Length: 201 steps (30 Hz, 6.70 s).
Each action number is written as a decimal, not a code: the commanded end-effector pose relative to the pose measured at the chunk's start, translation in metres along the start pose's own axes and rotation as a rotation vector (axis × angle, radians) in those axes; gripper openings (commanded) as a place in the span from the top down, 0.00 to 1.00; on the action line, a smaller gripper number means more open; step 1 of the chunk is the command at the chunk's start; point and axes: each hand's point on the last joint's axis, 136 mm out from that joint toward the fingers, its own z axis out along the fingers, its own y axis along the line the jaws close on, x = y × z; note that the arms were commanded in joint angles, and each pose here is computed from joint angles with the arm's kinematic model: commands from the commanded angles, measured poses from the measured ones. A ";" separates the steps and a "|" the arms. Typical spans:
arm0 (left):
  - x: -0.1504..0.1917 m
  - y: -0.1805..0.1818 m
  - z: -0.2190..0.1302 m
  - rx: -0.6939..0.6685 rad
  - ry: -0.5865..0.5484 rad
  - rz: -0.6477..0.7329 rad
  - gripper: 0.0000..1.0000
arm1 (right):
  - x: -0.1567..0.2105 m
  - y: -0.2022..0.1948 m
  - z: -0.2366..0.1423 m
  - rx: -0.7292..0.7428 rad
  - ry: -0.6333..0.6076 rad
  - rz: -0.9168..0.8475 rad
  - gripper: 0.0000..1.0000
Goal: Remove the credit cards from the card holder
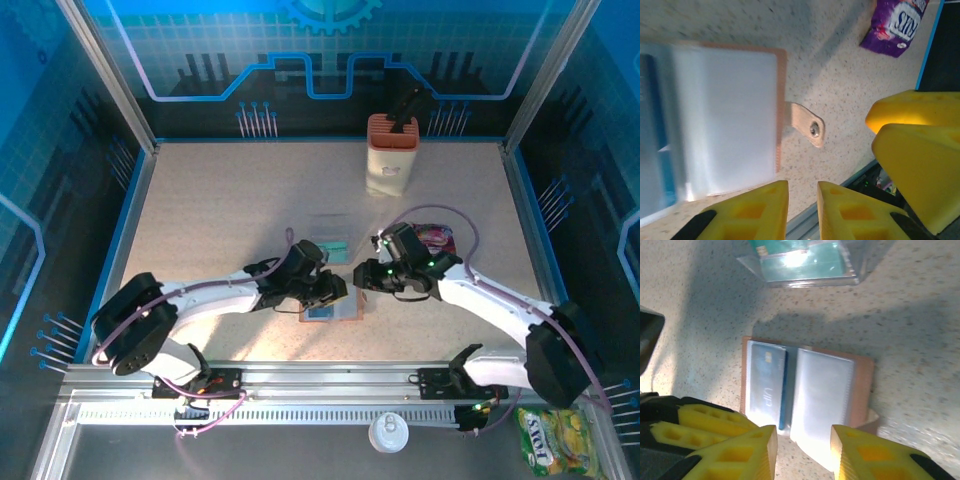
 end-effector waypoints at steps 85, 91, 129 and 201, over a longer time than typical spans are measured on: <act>-0.014 0.074 -0.015 -0.126 -0.028 -0.096 0.91 | 0.080 -0.002 0.074 0.073 0.326 -0.035 0.67; -0.015 0.078 -0.014 -0.148 -0.028 -0.084 0.93 | 0.064 0.014 0.066 0.040 0.277 -0.050 0.67; -0.013 0.108 -0.014 -0.258 -0.037 -0.075 0.96 | 0.046 0.017 0.096 -0.061 0.305 0.034 0.68; -0.013 0.096 -0.004 -0.277 -0.013 -0.041 0.99 | 0.040 0.003 0.081 -0.020 0.281 0.027 0.68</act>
